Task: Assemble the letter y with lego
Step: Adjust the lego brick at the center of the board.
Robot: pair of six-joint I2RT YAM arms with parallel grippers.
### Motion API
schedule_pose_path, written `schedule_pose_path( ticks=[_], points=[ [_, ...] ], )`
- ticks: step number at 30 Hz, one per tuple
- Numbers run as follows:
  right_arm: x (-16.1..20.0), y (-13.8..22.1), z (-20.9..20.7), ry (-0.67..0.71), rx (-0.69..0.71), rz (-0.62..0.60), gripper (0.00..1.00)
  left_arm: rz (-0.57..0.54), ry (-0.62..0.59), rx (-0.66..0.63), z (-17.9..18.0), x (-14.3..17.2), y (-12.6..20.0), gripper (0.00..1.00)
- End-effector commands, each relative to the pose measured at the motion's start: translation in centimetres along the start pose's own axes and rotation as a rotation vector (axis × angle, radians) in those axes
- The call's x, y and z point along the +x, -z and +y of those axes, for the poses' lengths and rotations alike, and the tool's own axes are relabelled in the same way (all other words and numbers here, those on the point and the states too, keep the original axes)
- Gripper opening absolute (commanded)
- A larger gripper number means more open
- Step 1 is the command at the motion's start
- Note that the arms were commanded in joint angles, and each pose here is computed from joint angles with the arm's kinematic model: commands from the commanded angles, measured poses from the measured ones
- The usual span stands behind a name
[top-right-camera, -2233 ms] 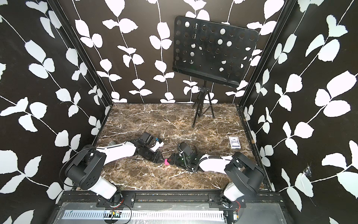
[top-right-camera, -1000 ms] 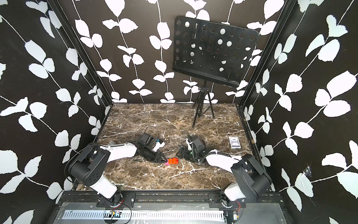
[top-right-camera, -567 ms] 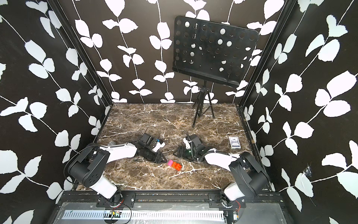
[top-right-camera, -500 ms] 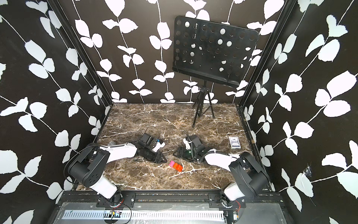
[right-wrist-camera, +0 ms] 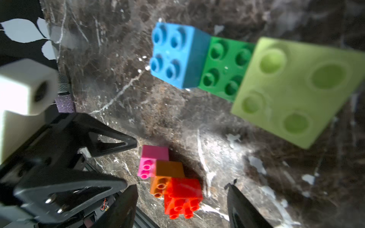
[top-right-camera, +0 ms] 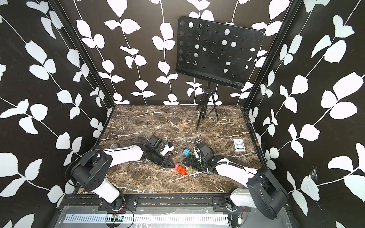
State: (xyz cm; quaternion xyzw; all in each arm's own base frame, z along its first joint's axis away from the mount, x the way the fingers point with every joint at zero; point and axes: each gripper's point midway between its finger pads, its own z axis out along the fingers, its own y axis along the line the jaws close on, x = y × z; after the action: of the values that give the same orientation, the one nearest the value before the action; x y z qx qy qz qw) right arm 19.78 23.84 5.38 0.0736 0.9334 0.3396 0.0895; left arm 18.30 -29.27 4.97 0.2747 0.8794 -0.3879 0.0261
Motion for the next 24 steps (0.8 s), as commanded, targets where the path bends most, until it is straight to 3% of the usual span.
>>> schedule_pose_path(
  ticks=[1,9,24],
  points=[
    [0.2,0.2,-0.5,-0.018,0.018,-0.012,0.7,0.036,-0.006,-0.013,0.1,0.4,-0.3,0.58],
    [1.0,0.0,-0.5,-0.022,-0.001,-0.001,0.7,0.106,-0.014,-0.091,1.1,1.7,-1.5,0.57],
    [1.8,-0.4,0.2,-0.034,-0.033,-0.01,0.71,0.062,0.013,-0.08,0.9,0.9,-1.5,0.59]
  ],
)
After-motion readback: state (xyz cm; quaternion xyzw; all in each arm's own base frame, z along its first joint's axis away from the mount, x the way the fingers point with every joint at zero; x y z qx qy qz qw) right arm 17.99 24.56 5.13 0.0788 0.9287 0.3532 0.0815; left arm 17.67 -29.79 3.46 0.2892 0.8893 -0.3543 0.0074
